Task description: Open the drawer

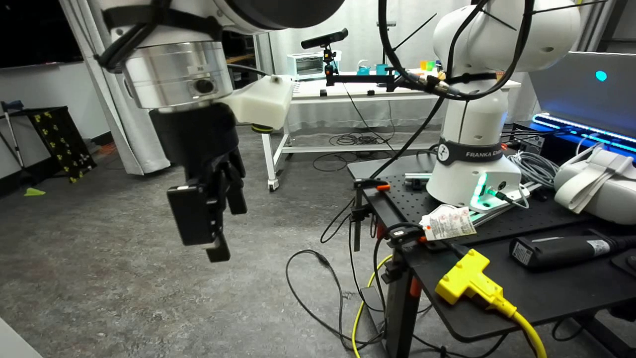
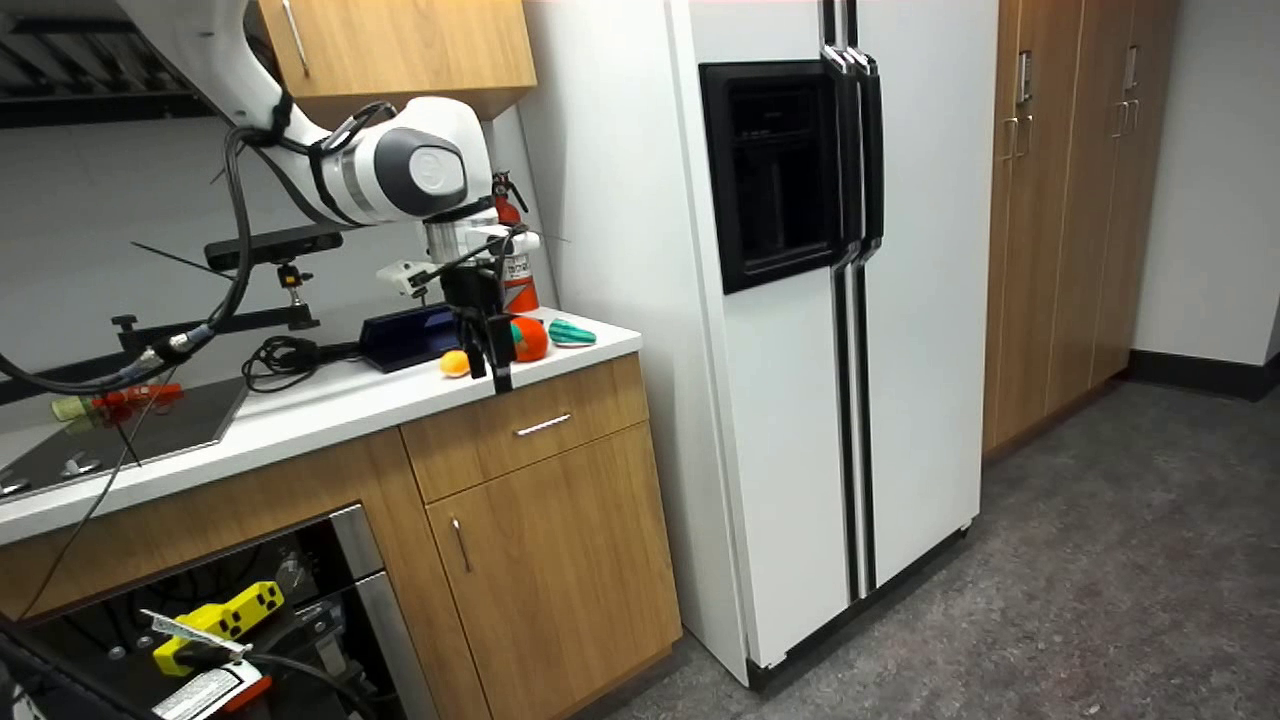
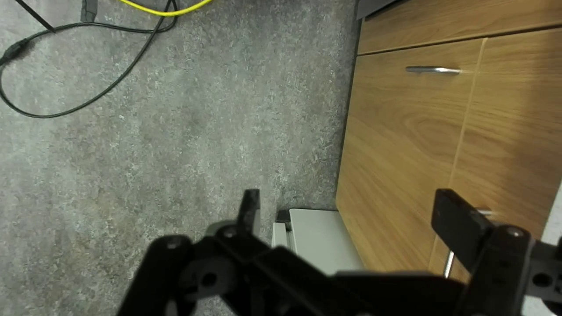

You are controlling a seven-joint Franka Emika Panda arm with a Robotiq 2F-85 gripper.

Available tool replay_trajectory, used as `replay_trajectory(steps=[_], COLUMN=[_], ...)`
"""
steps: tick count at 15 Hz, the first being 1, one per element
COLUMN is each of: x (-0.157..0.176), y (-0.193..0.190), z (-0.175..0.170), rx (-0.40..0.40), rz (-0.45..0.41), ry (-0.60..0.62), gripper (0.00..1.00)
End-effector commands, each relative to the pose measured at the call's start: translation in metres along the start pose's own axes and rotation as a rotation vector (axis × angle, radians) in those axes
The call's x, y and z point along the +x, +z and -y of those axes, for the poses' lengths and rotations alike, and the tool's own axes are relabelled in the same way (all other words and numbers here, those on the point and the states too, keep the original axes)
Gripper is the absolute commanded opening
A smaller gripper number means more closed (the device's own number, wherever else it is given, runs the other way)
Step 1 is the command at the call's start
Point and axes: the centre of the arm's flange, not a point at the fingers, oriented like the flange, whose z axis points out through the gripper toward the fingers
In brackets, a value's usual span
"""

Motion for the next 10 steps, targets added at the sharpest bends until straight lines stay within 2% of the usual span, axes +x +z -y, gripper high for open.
replay_trajectory(steps=[1, 6, 10], x=[0.002, 0.005, 0.023], y=[0.001, 0.0, 0.028], z=[0.002, 0.002, 0.005], rx=[0.002, 0.004, 0.032], rz=[0.001, -0.001, -0.017], ry=[-0.001, 0.001, -0.005], gripper=[1.0, 1.0, 1.0])
